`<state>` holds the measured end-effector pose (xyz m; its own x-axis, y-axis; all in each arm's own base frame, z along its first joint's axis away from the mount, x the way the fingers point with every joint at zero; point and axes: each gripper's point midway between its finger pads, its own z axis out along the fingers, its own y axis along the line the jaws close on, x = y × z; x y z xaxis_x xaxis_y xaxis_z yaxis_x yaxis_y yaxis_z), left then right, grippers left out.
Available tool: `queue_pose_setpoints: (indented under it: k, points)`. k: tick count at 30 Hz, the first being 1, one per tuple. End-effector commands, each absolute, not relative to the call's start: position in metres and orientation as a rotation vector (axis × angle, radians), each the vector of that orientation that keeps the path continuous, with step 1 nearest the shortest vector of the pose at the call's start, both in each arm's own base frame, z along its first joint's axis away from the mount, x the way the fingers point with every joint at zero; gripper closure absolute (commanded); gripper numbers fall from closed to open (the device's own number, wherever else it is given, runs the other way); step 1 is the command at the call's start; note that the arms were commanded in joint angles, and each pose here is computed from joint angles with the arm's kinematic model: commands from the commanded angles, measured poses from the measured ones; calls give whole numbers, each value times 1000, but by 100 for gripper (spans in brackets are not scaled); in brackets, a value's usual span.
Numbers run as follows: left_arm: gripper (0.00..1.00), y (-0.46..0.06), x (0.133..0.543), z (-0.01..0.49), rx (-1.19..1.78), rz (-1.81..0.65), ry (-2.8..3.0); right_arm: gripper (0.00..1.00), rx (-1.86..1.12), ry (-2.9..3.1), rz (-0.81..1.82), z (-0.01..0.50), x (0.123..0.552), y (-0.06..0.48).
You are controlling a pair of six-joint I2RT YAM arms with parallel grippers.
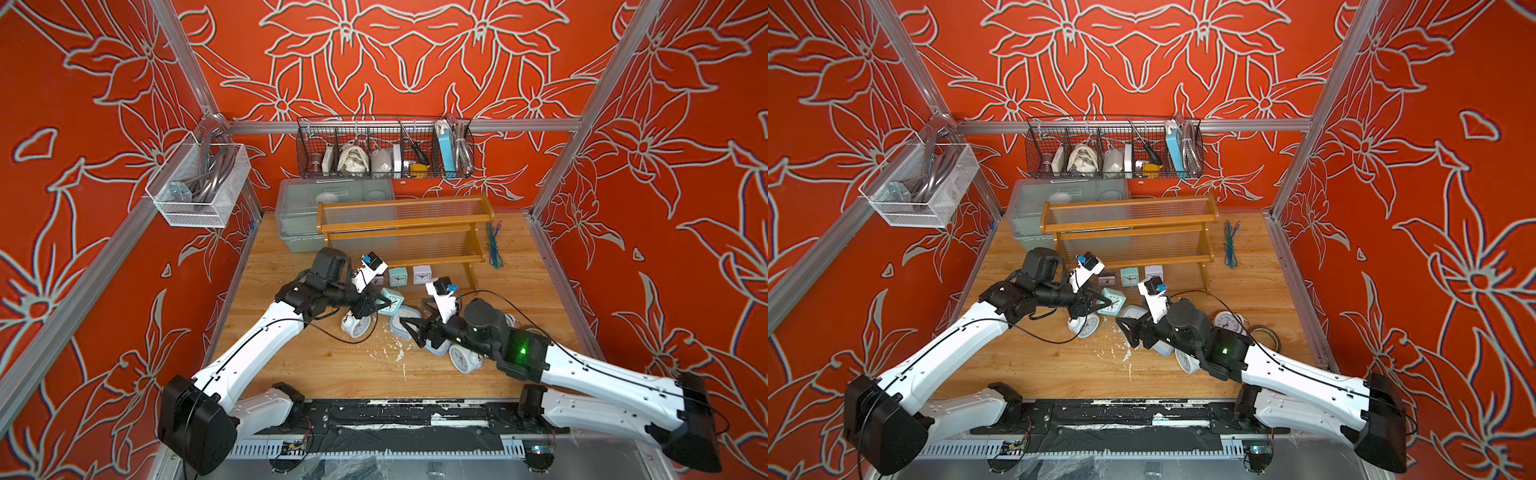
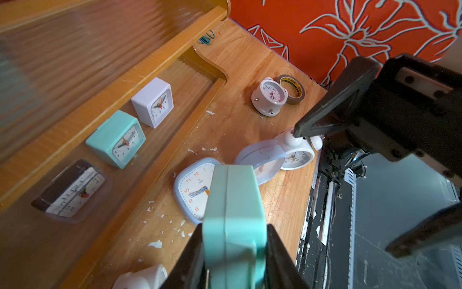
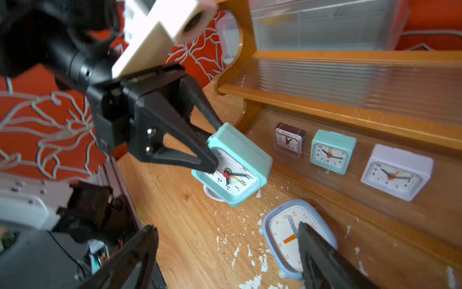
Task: Place the alarm clocks on the shelf by style
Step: Pick up the alarm from the center of the board.
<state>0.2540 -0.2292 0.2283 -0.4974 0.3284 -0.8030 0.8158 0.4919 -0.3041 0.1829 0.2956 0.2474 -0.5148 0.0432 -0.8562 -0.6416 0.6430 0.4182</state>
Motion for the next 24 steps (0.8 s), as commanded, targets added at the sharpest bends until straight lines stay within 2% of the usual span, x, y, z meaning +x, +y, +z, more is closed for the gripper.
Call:
queue_pose_setpoints:
  k: [1, 9, 18, 24]
  points:
    - [95, -235, 272, 255, 935, -866, 1911, 9, -25, 1961, 1117, 273, 200, 284]
    - [94, -242, 283, 286, 912, -870, 1757, 10, 387, 1829, 1416, 317, 212, 274]
    - [92, -249, 288, 318, 942, -866, 1602, 12, 804, 1724, 1662, 315, 231, 259]
    - [92, -256, 286, 331, 956, -913, 1543, 13, 969, 1692, 1785, 305, 240, 271]
